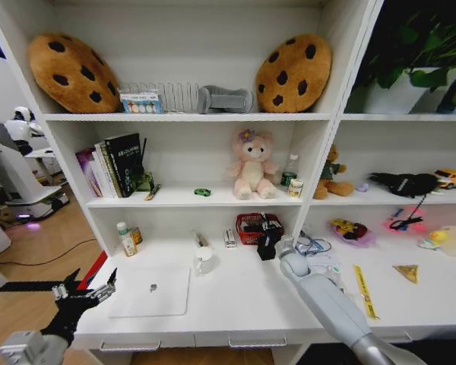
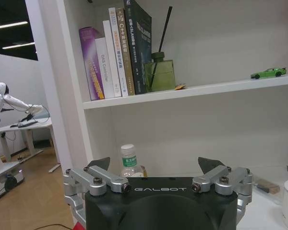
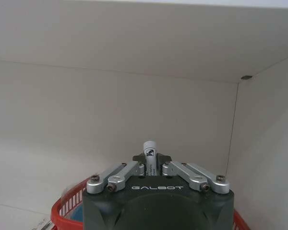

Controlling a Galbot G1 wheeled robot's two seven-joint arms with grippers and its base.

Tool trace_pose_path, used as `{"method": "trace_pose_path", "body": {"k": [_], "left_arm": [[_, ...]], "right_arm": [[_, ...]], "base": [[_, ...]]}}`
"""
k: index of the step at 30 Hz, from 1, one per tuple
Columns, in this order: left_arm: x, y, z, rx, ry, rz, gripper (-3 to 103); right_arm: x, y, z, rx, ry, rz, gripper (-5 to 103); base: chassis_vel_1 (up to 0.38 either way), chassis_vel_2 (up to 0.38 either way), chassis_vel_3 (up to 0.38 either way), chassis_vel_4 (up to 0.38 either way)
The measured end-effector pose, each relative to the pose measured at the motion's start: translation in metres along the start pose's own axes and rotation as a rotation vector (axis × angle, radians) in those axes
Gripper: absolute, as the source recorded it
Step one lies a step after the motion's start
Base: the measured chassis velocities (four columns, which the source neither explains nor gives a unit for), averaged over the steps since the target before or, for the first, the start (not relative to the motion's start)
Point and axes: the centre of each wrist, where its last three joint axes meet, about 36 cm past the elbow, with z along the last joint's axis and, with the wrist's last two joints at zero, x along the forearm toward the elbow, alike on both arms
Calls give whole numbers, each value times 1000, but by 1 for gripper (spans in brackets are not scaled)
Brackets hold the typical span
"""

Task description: Organize the objects on the table.

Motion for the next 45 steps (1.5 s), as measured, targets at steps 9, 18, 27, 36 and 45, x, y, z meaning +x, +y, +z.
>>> {"method": "trace_pose_path", "body": {"k": [9, 18, 27, 36, 45], "left_arm": [[0, 0, 0, 0, 0, 0, 100], [0, 0, 0, 0, 0, 0, 100], [0, 0, 0, 0, 0, 0, 100], [0, 0, 0, 0, 0, 0, 100], [0, 0, 0, 0, 0, 0, 100]], "right_arm": [[0, 1, 2, -5, 13, -11, 35], [19, -7, -12, -41, 7, -25, 67], [95, -5, -53, -113, -12, -77, 99], [173, 21, -100, -126, -32, -56, 100], [255, 0, -129, -59, -46, 62, 100]], "base": [[0, 0, 0, 0], [0, 0, 0, 0], [0, 0, 0, 0], [0, 0, 0, 0], [0, 0, 0, 0]]}}
